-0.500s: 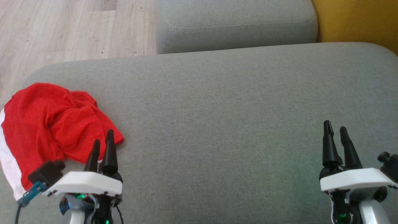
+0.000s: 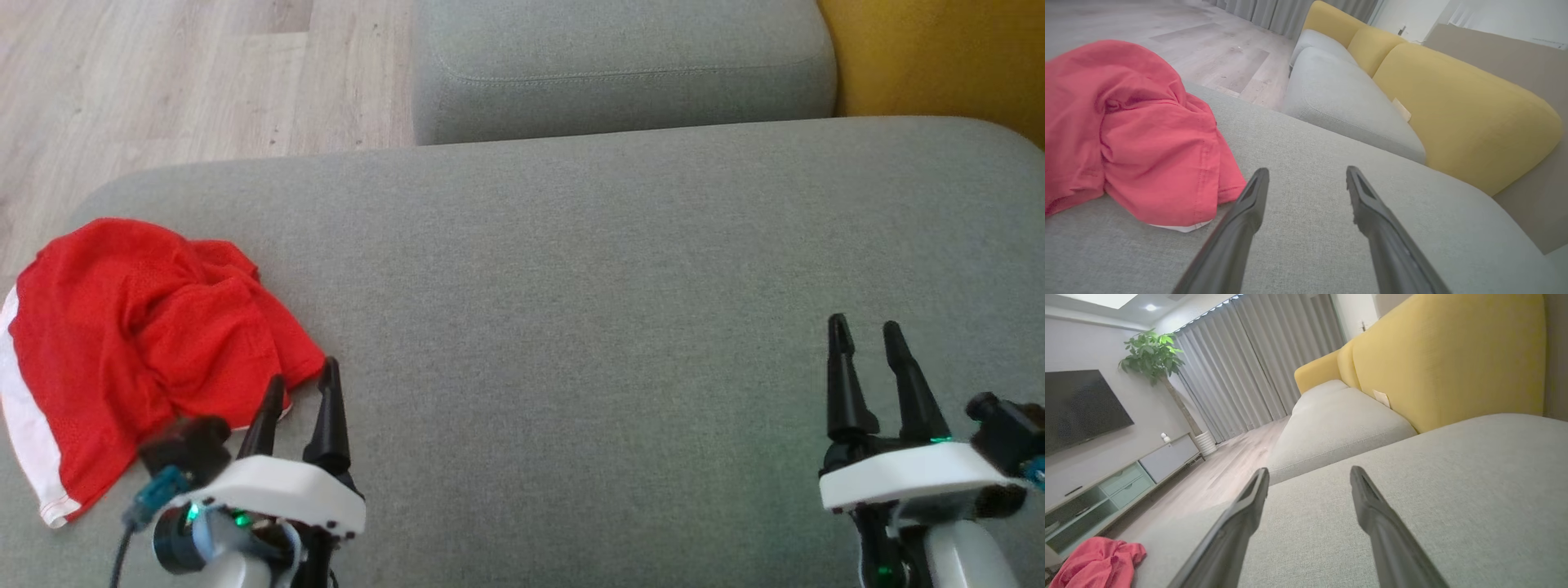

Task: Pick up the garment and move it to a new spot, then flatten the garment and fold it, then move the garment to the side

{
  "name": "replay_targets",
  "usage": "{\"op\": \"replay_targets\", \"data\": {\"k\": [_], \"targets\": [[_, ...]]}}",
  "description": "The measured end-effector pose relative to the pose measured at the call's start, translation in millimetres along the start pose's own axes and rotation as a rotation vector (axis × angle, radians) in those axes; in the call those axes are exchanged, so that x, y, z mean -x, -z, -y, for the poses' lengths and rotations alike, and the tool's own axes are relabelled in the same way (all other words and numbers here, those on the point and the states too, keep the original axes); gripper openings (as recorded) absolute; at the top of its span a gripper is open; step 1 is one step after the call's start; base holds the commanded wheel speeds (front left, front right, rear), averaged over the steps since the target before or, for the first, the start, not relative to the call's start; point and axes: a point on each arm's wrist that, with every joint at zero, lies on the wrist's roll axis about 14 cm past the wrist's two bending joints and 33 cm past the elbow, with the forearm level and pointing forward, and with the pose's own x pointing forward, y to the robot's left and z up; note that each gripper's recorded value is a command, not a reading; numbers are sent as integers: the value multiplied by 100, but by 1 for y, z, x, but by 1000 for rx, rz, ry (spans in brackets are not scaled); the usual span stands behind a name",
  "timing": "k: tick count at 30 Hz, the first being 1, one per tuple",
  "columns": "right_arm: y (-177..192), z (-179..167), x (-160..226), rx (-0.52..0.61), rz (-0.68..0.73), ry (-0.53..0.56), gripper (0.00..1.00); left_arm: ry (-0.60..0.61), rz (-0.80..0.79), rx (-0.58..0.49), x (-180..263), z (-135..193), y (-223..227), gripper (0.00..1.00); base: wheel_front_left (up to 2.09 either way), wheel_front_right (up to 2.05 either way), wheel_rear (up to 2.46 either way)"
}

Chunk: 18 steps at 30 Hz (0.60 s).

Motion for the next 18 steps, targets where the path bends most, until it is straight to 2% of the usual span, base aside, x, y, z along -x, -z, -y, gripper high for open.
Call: {"op": "replay_targets", "data": {"k": [8, 18], "targets": [[1, -14, -1, 119, 4, -50, 100, -11, 26, -152, 5, 4, -2, 100, 0, 0, 0], [4, -24, 0, 244, 5, -91, 100, 1, 140, -308, 9, 23, -22, 100, 0, 0, 0]]}}
